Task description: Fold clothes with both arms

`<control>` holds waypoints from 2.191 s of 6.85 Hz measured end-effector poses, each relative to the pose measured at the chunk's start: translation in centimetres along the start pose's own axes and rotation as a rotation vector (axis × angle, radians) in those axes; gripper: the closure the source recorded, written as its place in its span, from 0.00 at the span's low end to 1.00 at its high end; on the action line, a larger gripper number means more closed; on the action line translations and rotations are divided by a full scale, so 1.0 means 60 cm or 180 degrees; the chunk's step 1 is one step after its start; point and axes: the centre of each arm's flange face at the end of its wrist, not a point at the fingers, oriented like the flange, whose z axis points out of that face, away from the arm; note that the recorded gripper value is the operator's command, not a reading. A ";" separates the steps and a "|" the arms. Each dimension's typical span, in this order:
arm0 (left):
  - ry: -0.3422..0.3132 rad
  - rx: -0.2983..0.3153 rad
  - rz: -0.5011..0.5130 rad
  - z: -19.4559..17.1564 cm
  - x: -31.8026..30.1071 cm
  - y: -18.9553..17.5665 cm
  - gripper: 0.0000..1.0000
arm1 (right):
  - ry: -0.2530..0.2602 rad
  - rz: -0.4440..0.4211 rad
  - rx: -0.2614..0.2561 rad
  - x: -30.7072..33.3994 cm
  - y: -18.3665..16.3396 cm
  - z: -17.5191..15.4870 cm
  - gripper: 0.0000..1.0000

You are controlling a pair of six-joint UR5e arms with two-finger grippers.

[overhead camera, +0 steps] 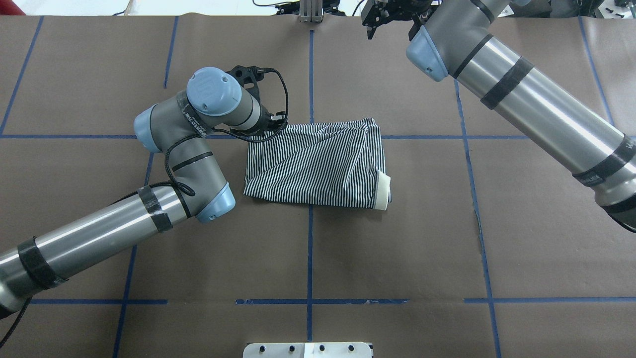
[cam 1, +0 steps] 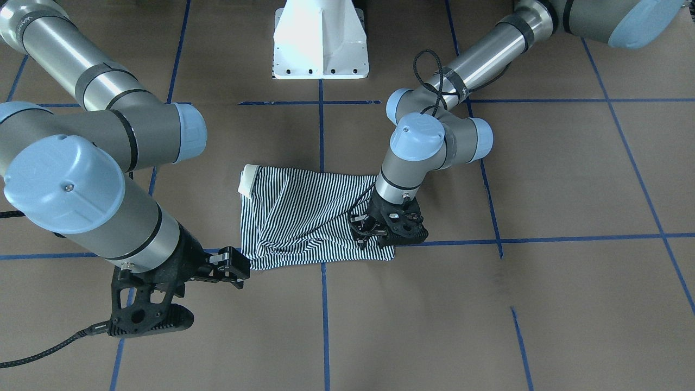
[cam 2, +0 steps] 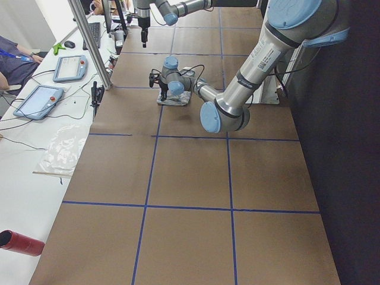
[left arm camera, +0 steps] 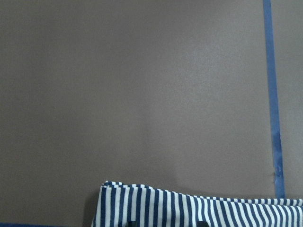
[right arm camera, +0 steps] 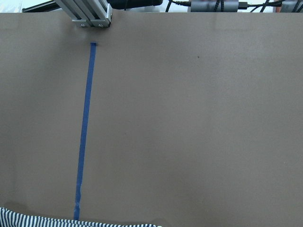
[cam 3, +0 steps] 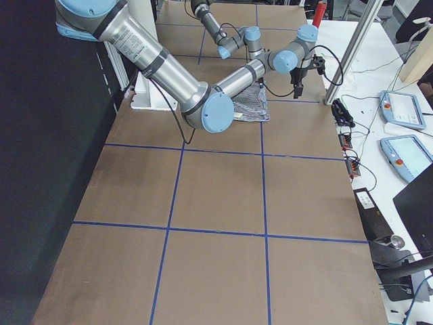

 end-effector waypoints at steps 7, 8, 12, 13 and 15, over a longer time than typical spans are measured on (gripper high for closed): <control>-0.0011 0.0109 -0.0015 -0.027 -0.018 -0.056 1.00 | -0.0005 -0.0004 -0.0003 0.009 0.007 0.002 0.00; -0.0032 0.0166 0.0008 -0.038 -0.031 -0.083 1.00 | -0.0018 -0.0010 -0.0001 0.011 0.011 0.000 0.00; -0.0083 0.0218 0.0057 -0.042 -0.050 -0.107 0.00 | -0.0028 -0.0007 -0.0015 0.018 0.016 0.002 0.00; -0.0095 0.0235 0.0087 -0.044 -0.055 -0.116 0.00 | -0.0024 0.0004 -0.0014 0.022 0.014 -0.001 0.00; -0.0139 0.0248 0.0215 -0.080 -0.095 -0.178 0.00 | 0.0002 0.0066 0.0005 0.064 0.009 -0.015 0.00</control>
